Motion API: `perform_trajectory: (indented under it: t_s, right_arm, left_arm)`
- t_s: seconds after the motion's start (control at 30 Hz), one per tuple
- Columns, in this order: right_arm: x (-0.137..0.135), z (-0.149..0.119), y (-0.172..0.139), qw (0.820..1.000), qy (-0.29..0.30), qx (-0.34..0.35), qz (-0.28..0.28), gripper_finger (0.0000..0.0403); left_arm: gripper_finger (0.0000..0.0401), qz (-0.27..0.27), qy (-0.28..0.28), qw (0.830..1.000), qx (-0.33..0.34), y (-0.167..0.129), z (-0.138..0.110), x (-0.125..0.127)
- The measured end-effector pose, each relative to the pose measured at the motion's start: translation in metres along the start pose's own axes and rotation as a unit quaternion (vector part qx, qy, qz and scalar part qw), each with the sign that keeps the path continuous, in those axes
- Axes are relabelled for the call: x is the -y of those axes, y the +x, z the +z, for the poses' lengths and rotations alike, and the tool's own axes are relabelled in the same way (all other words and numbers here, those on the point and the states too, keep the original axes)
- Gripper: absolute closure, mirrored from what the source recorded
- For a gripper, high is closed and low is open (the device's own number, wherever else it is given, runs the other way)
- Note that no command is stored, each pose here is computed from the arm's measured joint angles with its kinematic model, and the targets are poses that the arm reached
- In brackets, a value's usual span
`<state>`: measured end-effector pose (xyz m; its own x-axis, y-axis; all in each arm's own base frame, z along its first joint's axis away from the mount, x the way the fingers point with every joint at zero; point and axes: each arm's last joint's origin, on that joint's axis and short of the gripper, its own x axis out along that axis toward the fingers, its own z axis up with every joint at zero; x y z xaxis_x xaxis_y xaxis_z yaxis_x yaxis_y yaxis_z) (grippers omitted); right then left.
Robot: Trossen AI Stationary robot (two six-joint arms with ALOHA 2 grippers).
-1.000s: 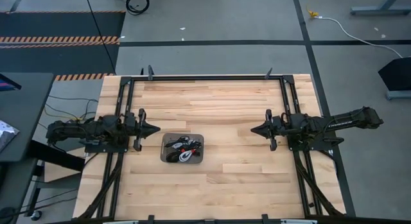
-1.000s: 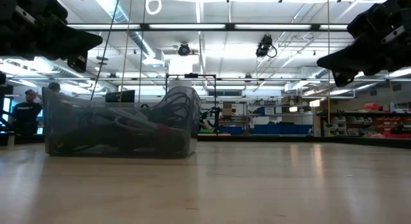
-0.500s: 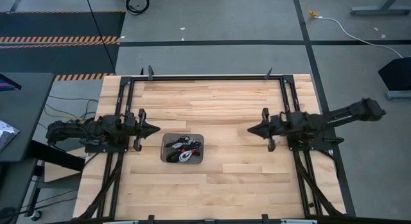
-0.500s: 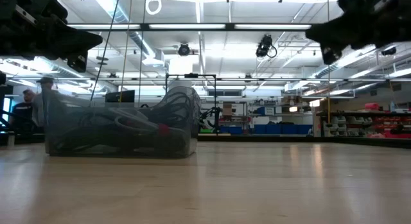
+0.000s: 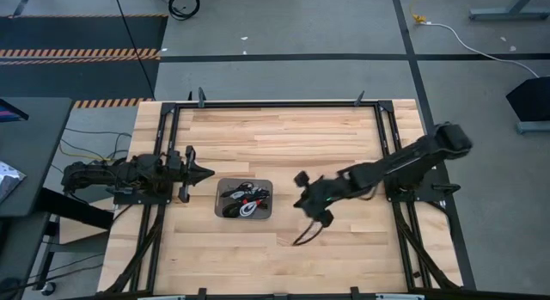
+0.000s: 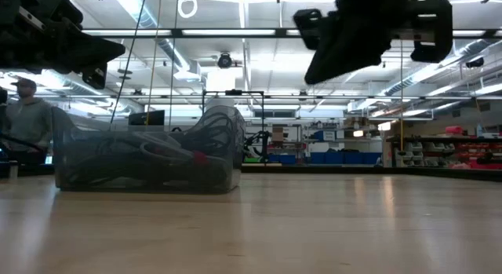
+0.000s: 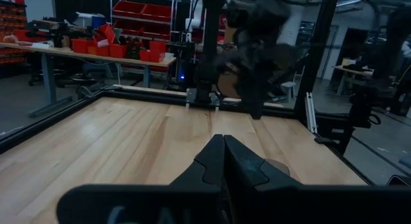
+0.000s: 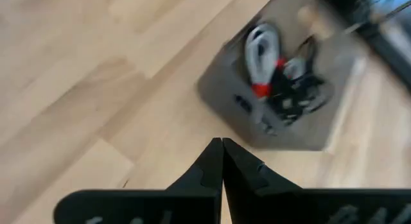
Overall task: Pick and place USB-C Cables
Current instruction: Move the black bin to the center of the table
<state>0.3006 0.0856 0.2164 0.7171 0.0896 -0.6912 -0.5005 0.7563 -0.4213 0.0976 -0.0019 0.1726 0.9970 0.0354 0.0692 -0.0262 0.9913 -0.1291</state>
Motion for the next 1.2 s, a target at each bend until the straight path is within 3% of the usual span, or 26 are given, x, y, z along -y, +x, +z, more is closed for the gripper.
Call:
perform_trajectory:
  t_s: [0.13, 0.27, 0.37, 0.57, 0.73, 0.83, 0.97, 1.2]
  right_arm:
    - [0.008, 0.020, 0.012, 0.997, 0.036, -0.061, 0.017, 0.0389]
    - [0.029, 0.046, 0.007, 0.991, 0.133, -0.031, -0.017, 0.0385]
    - [0.042, 0.063, -0.004, 0.985, 0.168, -0.006, -0.026, 0.0367]
    - [0.063, 0.059, -0.009, 0.973, 0.227, -0.016, -0.029, 0.0281]
    - [0.080, 0.041, 0.012, 0.953, 0.293, -0.049, -0.065, 0.0188]
    - [0.088, 0.031, 0.028, 0.946, 0.309, -0.073, -0.059, 0.0155]
    - [0.098, 0.026, 0.049, 0.945, 0.304, -0.109, -0.046, 0.0150]
    - [0.114, 0.036, 0.072, 0.941, 0.297, -0.162, -0.027, 0.0187]
  left_arm:
    - [0.0392, 0.001, -0.010, 1.000, -0.010, 0.000, -0.002, 0.000]
    - [0.0392, 0.001, -0.010, 1.000, -0.012, 0.000, -0.002, 0.000]
    - [0.0392, 0.001, -0.010, 1.000, -0.012, 0.000, -0.002, 0.000]
    - [0.0392, 0.001, -0.010, 1.000, -0.012, 0.000, -0.002, 0.000]
    - [0.0392, 0.005, -0.010, 1.000, -0.010, 0.000, -0.002, 0.000]
    - [0.0392, 0.005, -0.010, 1.000, -0.010, 0.000, -0.002, 0.000]
    - [0.0392, 0.005, -0.005, 1.000, -0.010, 0.000, -0.002, 0.000]
    - [0.0392, 0.005, 0.001, 1.000, -0.009, 0.000, -0.002, 0.000]
